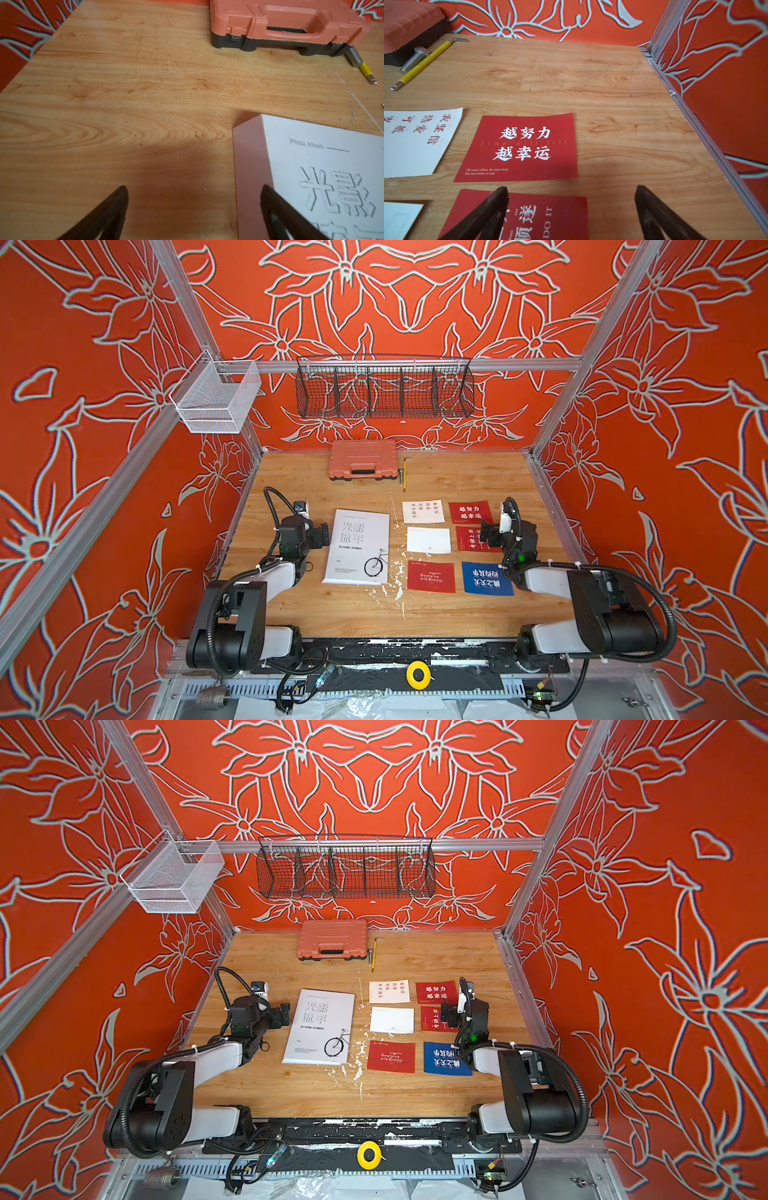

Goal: Place the photos into the photo albums
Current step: Open the photo album at the center of the board.

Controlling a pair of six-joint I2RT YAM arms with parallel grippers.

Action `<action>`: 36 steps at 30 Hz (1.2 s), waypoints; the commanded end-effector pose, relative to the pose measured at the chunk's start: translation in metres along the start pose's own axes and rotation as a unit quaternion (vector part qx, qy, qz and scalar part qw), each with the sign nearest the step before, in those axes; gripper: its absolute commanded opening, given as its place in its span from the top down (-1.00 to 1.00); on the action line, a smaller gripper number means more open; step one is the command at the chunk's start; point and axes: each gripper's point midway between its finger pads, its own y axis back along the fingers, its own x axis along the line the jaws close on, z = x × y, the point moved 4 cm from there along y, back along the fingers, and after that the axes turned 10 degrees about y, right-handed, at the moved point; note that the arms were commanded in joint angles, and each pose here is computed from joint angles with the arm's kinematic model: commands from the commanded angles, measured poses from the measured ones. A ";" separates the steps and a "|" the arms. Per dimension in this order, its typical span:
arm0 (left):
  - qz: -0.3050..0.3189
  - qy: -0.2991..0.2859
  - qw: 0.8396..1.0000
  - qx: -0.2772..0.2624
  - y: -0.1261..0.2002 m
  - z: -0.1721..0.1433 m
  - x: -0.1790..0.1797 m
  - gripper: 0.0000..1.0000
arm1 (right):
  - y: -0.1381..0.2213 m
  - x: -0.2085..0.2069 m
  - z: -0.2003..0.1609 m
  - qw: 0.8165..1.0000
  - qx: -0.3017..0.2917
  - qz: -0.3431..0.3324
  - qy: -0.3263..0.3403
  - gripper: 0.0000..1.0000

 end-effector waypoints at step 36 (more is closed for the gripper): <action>0.014 0.224 0.974 0.006 0.122 0.048 -0.028 -0.94 | 0.117 -0.033 0.110 0.972 0.104 -0.036 -0.208 -0.95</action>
